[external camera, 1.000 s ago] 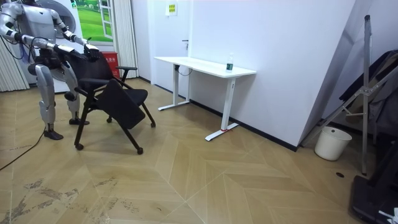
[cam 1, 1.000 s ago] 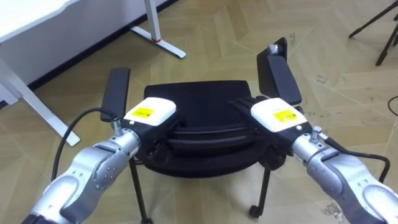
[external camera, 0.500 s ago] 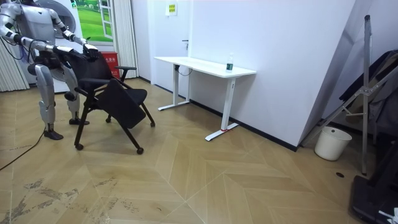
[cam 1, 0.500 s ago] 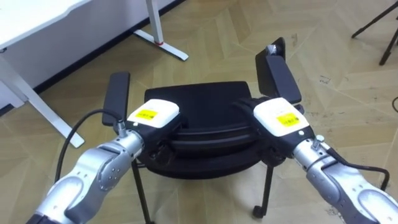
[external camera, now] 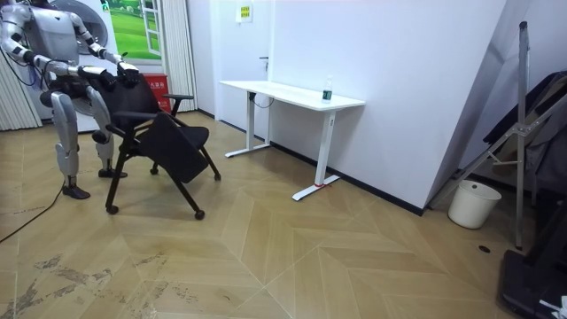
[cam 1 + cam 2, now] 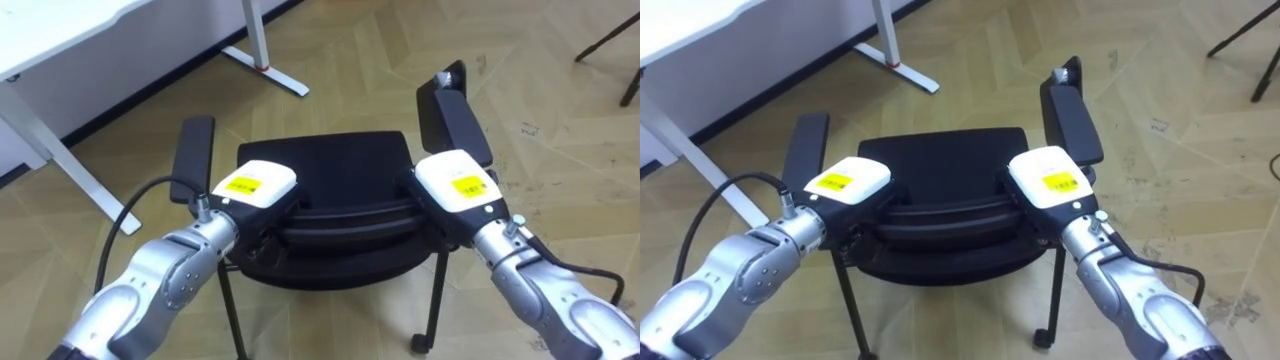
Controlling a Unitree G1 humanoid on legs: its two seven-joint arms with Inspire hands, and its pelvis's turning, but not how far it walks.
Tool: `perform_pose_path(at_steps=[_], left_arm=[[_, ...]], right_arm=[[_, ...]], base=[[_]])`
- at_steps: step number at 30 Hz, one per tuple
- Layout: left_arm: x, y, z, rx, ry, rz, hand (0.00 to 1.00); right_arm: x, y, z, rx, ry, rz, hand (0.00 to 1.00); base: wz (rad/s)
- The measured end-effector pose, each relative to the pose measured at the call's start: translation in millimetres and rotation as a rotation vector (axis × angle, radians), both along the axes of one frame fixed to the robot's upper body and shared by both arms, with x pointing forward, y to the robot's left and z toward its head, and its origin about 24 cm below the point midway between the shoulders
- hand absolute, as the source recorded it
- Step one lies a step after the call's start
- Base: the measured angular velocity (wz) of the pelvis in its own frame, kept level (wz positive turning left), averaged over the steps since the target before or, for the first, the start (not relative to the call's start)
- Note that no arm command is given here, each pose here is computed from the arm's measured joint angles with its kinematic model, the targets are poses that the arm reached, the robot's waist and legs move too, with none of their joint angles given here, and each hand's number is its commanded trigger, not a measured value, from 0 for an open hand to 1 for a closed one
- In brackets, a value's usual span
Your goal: Push chair
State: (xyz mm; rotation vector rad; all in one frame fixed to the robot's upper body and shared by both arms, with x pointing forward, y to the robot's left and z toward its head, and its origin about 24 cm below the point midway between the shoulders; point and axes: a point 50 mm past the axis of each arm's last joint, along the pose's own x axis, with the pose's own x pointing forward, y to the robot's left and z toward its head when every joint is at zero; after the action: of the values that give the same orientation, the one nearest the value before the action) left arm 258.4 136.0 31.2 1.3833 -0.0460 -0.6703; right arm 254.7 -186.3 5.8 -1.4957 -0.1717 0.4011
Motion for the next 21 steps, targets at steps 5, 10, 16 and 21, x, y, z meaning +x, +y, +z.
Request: perform_pose_path(at_steps=[5, 10, 16, 21], left_arm=[[-0.4, -0.5, -0.7, 0.003, 0.006, -0.003, 1.0], [-0.6, -0.6, -1.0, 0.006, 0.013, -0.005, 1.0], [-0.6, -0.7, -1.0, 0.008, 0.014, -0.006, 1.0], [-0.5, -1.7, -1.4, 0.01, 0.013, -0.006, 1.0]], right_arm=[[-1.8, -0.3, -1.3, 0.003, -0.001, -0.002, 1.0], [-3.4, -0.3, -2.1, 0.005, 0.001, -0.004, 1.0], [-5.8, -0.7, -3.6, 0.009, 0.0, -0.006, 1.0], [-6.1, -1.1, -6.0, 0.016, 0.011, -0.014, 1.0]], base=[[0.03], [0.02], [0.02], [0.09]])
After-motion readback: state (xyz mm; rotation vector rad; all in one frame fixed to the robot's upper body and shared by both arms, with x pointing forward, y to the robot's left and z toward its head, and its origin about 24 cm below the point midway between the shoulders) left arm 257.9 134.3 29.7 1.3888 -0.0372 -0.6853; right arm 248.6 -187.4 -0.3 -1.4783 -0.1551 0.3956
